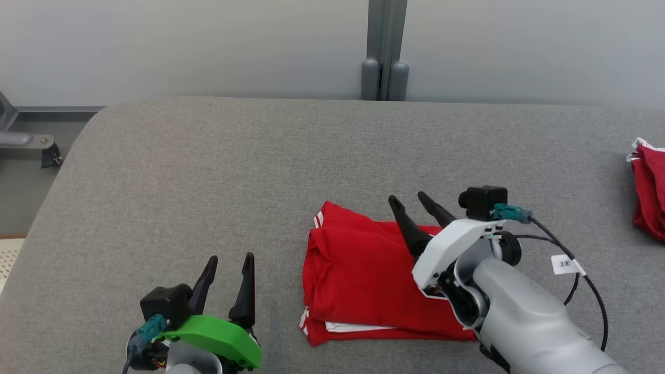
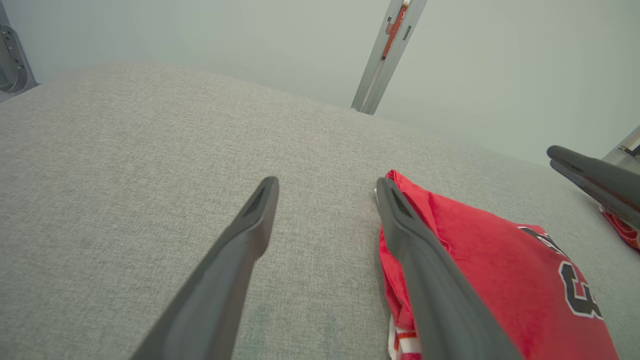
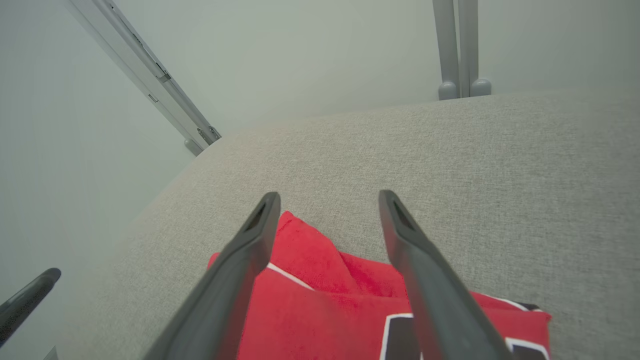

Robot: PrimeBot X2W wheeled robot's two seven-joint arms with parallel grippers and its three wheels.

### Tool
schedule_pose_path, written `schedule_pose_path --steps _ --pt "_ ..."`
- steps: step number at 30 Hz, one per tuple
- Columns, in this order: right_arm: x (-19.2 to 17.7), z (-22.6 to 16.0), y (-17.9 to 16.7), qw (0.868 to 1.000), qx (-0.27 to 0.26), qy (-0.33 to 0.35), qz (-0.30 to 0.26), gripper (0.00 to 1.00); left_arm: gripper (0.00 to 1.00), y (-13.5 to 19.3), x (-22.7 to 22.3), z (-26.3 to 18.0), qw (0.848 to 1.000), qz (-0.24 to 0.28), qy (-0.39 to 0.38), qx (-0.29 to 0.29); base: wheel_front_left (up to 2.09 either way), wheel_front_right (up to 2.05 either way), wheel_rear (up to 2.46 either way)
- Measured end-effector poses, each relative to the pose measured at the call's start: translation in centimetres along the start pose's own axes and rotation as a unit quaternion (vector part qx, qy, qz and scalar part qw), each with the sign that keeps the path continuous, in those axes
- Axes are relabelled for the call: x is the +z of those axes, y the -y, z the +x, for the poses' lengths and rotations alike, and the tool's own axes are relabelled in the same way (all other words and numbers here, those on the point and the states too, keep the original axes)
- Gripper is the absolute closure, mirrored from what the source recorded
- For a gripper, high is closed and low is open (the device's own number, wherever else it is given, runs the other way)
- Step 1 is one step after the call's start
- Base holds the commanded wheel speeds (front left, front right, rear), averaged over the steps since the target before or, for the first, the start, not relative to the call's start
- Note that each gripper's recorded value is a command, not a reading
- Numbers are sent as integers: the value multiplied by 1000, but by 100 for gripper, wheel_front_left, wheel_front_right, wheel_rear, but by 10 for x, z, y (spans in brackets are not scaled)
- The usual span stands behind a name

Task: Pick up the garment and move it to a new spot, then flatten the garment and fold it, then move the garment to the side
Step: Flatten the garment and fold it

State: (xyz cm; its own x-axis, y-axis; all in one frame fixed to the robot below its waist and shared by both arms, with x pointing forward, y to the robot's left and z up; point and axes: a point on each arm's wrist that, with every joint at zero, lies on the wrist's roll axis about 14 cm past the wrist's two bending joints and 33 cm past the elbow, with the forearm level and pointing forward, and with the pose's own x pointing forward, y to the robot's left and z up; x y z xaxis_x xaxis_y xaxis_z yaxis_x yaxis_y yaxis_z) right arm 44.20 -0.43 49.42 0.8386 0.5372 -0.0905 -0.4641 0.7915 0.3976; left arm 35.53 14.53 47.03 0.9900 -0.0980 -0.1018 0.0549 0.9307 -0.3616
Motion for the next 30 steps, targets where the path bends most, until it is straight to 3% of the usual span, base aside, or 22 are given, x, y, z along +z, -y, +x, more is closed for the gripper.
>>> schedule_pose_path --steps 2,3,6,18,30 --pt "-12 -1 -8 1000 11 -13 -7 3 0 1 0 2 1000 0 0 -2 0 0 0" --pt "-20 -1 -12 1000 18 -22 -11 39 0 2 1 3 1000 0 1 -4 0 0 0" --pt "-38 -1 -28 998 39 -44 -19 100 0 0 1 2 1000 2 1 -1 0 0 0" --pt "-107 -1 -64 981 100 -157 -61 100 0 -28 9 -11 999 -3 16 46 0 0 0" --pt "-110 15 -98 972 155 -162 -70 100 0 -47 9 -22 997 -8 20 80 0 0 0"
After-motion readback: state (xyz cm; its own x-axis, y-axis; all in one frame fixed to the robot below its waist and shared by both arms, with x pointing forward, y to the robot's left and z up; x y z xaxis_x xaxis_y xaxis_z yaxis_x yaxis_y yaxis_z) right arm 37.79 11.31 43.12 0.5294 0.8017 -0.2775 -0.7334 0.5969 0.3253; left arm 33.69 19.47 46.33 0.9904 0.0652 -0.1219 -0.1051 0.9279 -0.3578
